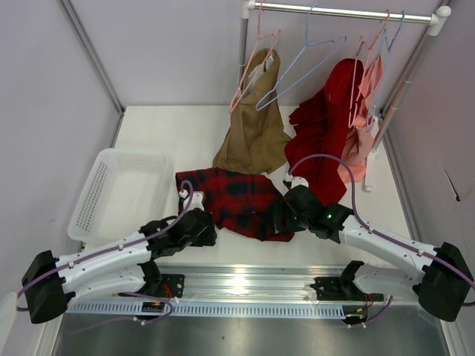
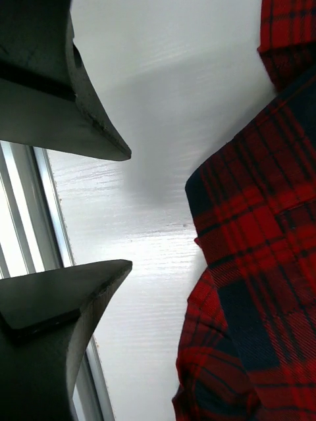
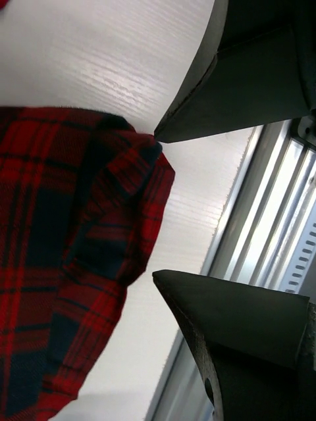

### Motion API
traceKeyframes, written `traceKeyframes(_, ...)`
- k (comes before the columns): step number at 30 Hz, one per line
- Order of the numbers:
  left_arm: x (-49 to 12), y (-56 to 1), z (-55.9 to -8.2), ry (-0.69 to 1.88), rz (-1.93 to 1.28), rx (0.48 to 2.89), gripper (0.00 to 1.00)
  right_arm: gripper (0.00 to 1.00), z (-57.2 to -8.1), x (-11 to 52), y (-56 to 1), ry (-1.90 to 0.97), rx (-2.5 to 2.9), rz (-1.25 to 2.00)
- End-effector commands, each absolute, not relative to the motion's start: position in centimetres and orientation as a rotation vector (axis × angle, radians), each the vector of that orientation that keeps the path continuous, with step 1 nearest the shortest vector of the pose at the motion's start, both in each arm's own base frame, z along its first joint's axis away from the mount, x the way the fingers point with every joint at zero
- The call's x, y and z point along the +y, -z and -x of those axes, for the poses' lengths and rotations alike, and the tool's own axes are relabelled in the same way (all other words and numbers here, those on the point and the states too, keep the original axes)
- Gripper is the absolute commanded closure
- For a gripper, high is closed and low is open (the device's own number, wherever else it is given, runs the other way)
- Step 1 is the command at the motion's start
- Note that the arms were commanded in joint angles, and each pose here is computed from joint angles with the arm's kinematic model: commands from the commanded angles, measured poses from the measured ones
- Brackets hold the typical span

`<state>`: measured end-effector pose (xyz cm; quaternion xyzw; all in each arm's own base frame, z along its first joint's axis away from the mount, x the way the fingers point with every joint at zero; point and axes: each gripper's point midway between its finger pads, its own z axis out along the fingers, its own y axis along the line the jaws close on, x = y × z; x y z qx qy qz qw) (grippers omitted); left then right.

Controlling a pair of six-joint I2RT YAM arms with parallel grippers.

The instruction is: Place the skirt on the hanger

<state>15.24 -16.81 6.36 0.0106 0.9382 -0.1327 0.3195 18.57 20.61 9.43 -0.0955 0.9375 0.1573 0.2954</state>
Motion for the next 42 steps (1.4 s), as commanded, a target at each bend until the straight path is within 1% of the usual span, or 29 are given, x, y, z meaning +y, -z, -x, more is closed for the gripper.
traceKeyframes(1,-18.5,-6.6,-15.9,0.439,-0.032,2.427,0.32,0.17,-19.8,19.8,-10.1,-0.38,2.421,0.179)
traceKeyframes(7,-17.9,-5.9,-17.8,0.297,-0.025,2.395,0.29,0.16,-20.1,19.1,-9.7,-0.364,2.416,0.162)
traceKeyframes(11,-17.7,-5.1,-19.1,0.181,-0.035,2.387,0.29,0.16,-20.4,19.0,-9.0,-0.385,2.414,0.157)
traceKeyframes(17,-17.6,-4.9,-20.5,0.105,-0.018,2.365,0.3,0.18,-21.3,19.2,-8.6,-0.445,2.39,0.154)
traceKeyframes(21,-17.4,-4.8,-21.1,0.069,-0.026,2.345,0.33,0.24,-21.3,19.7,-7.8,-0.497,2.386,0.156)
traceKeyframes(23,-17.5,-4.8,-21.5,0.071,-0.019,2.333,0.34,0.3,-21.7,19.9,-7.6,-0.511,2.38,0.143)
traceKeyframes(24,-17.6,-4.6,-21.7,0.06,-0.025,2.334,0.37,0.32,-21.8,20.0,-7.5,-0.517,2.38,0.143)
traceKeyframes(26,-17.4,-4.7,-22.0,0.034,-0.03,2.323,0.39,0.38,-22.0,20.1,-7.2,-0.517,2.384,0.135)
traceKeyframes(27,-17.6,-4.9,-22.3,0.03,-0.034,2.315,0.42,0.4,-22.1,20.1,-7.1,-0.518,2.383,0.131)
traceKeyframes(28,-17.5,-4.8,-22.4,0.019,-0.039,2.311,0.44,0.44,-22.2,20.2,-7.1,-0.521,2.381,0.13)
traceKeyframes(30,-17.4,-5.0,-22.7,0.001,-0.042,2.302,0.48,0.47,-22.4,20.2,-7.2,-0.52,2.376,0.126)
traceKeyframes(31,-17.3,-5.1,-22.8,-0.015,-0.044,2.298,0.5,0.53,-22.5,20.1,-7.3,-0.516,2.373,0.122)
traceKeyframes(32,-17.2,-5.3,-23.0,-0.032,-0.039,2.286,0.51,0.55,-22.5,20.1,-7.4,-0.515,2.371,0.119)
traceKeyframes(33,-17.1,-5.4,-23.1,-0.041,-0.038,2.282,0.55,0.58,-22.7,20.0,-7.5,-0.512,2.368,0.113)
traceKeyframes(34,-17.0,-5.5,-23.2,-0.047,-0.041,2.278,0.58,0.63,-22.7,19.8,-7.6,-0.507,2.367,0.111)
traceKeyframes(35,-17.0,-5.9,-23.5,-0.055,-0.04,2.265,0.6,0.66,-22.7,19.7,-7.8,-0.506,2.362,0.108)
traceKeyframes(36,-17.0,-6.0,-23.6,-0.063,-0.04,2.26,0.69,0.69,-22.8,19.7,-7.9,-0.507,2.357,0.105)
traceKeyframes(37,-16.7,-5.9,-23.6,-0.087,-0.044,2.261,0.73,0.74,-22.8,19.4,-8.0,-0.501,2.359,0.098)
traceKeyframes(38,-16.8,-6.6,-24.1,-0.092,-0.029,2.24,0.76,0.77,-23.0,19.3,-8.4,-0.502,2.348,0.094)
traceKeyframes(39,-16.5,-6.6,-24.0,-0.114,-0.032,2.242,0.85,0.79,-23.1,19.1,-8.6,-0.498,2.346,0.085)
traceKeyframes(40,-16.4,-6.7,-24.1,-0.12,-0.032,2.239,0.9,0.83,-23.0,18.8,-8.8,-0.493,2.348,0.08)
traceKeyframes(42,-16.4,-7.6,-24.4,-0.125,-0.032,2.222,1.0,0.88,-23.3,18.7,-9.9,-0.5,2.322,0.08)
